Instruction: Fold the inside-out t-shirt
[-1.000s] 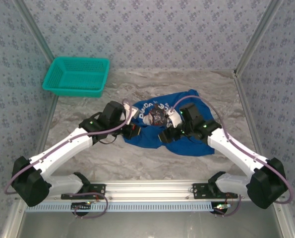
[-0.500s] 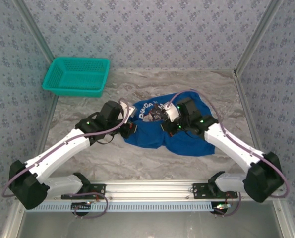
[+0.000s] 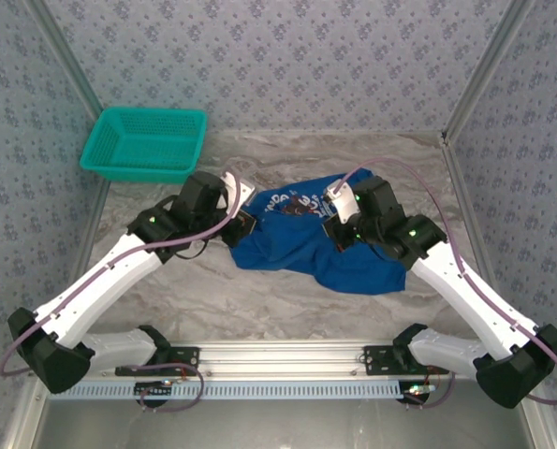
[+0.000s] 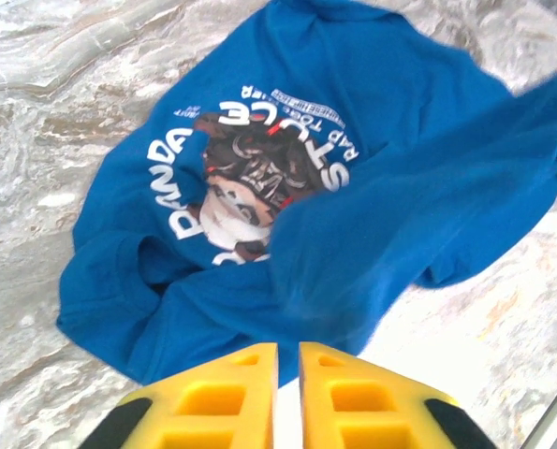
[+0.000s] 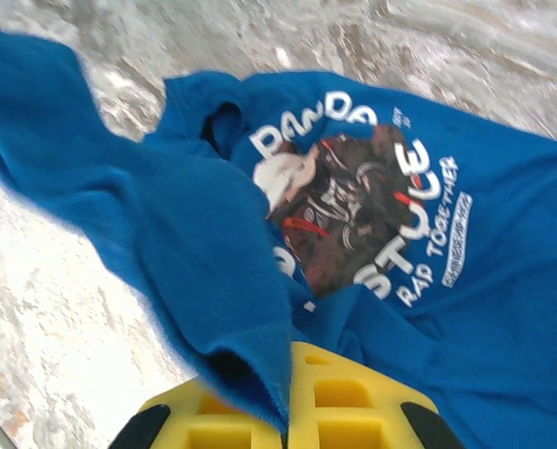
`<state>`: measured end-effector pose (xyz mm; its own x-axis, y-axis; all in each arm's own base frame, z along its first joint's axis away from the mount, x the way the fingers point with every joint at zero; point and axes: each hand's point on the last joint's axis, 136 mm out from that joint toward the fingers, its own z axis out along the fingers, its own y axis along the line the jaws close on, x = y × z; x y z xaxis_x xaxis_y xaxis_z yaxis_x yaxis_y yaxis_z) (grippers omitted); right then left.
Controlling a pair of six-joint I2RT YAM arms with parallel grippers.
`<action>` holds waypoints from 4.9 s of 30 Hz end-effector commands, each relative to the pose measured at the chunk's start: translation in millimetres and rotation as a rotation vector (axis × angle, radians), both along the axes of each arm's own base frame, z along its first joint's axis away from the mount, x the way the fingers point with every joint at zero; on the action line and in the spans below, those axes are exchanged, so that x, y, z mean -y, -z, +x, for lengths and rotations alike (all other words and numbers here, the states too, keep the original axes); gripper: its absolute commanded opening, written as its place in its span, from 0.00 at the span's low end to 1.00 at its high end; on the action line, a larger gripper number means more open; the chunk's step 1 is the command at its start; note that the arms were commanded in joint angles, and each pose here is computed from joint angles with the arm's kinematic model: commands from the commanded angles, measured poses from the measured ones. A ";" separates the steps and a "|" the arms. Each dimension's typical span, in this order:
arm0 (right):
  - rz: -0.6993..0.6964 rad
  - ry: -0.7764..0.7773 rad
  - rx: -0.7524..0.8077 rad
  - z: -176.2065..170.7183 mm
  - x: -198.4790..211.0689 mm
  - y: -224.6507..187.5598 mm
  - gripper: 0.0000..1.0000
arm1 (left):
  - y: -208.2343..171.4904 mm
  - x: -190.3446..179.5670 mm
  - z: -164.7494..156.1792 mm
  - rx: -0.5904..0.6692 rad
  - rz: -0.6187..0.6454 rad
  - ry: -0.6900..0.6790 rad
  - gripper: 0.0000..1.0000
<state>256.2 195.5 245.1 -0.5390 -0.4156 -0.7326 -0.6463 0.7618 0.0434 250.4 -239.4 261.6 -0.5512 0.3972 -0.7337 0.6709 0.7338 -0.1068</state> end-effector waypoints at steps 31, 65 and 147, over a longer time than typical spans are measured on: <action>0.053 0.428 -0.105 156.5 25.3 57.5 0.73 | 139.3 -26.2 173.2 -0.280 0.001 -0.531 0.75; 0.256 0.499 -0.137 351.2 51.6 69.5 0.00 | 115.2 12.2 259.8 -0.270 -0.304 -0.332 0.00; 0.160 0.217 -0.507 35.5 10.2 123.9 0.31 | 161.2 -21.8 11.6 -0.500 -0.298 -0.243 0.00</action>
